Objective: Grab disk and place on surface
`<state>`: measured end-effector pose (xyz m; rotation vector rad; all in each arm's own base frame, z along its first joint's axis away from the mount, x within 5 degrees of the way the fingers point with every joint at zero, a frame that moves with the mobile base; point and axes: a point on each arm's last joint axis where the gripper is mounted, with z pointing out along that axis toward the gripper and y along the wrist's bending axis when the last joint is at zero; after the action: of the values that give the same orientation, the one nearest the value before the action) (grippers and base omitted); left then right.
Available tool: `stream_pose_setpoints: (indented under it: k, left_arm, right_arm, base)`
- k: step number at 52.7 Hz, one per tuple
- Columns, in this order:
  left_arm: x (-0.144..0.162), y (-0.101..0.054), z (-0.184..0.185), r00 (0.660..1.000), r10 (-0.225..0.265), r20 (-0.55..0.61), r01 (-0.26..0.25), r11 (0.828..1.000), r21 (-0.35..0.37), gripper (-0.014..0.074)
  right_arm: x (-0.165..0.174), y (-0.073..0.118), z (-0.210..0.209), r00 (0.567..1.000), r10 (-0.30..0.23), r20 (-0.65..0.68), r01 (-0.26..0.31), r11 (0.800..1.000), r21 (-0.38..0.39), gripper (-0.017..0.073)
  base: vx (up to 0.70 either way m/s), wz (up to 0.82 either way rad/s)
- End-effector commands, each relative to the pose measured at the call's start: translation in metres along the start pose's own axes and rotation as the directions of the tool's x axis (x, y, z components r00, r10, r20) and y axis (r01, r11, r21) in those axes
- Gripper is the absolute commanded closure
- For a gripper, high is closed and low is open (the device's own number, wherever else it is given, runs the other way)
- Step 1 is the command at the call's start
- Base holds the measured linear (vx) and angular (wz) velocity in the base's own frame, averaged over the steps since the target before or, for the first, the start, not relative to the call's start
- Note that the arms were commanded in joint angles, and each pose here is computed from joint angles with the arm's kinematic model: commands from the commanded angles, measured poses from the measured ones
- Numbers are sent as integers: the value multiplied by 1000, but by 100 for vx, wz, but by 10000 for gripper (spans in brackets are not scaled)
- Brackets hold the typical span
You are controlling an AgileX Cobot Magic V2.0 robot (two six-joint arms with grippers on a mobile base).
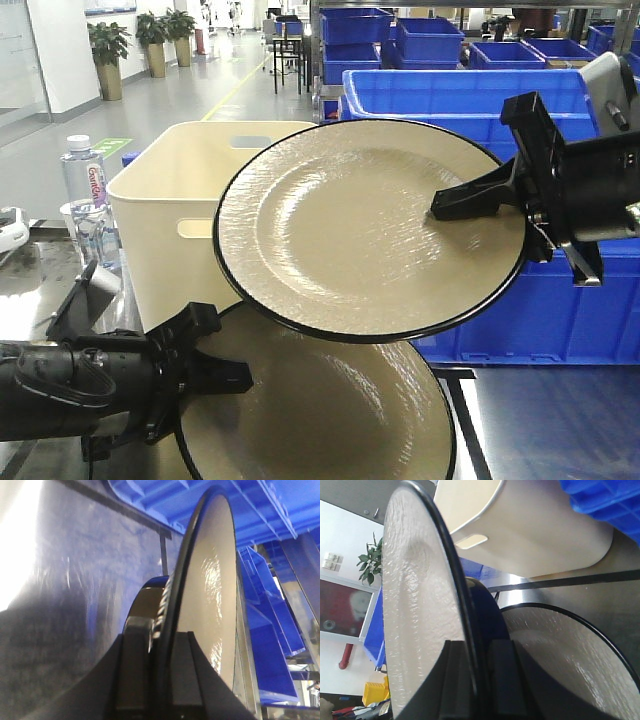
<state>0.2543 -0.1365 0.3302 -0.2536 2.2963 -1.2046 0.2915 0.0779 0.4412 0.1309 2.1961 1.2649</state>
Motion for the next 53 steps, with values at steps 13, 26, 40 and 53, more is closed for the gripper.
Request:
stream_pose_setpoints:
  k: [13,26,40,53]
  left_arm:
    - [-8,-22,-14,996,-50,76,43,994,97,592]
    - [-8,-22,-14,996,-50,76,43,994,97,592]
    - [-8,-22,-14,995,-52,80,45,994,98,592]
    - [-8,-22,-14,995,-52,80,44,994,97,592]
  right_arm:
    - [-4,32,-20,994,4,112,11,991,-135,568]
    - [-4,32,-20,994,4,112,11,991,-135,568]
    - [-5,32,-20,992,7,122,10,990,-138,568]
    - [-5,32,-20,992,8,122,9,990,-138,568]
  base:
    - [8,-1]
    - [3,-1]
    - [0,0]
    - [0,0]
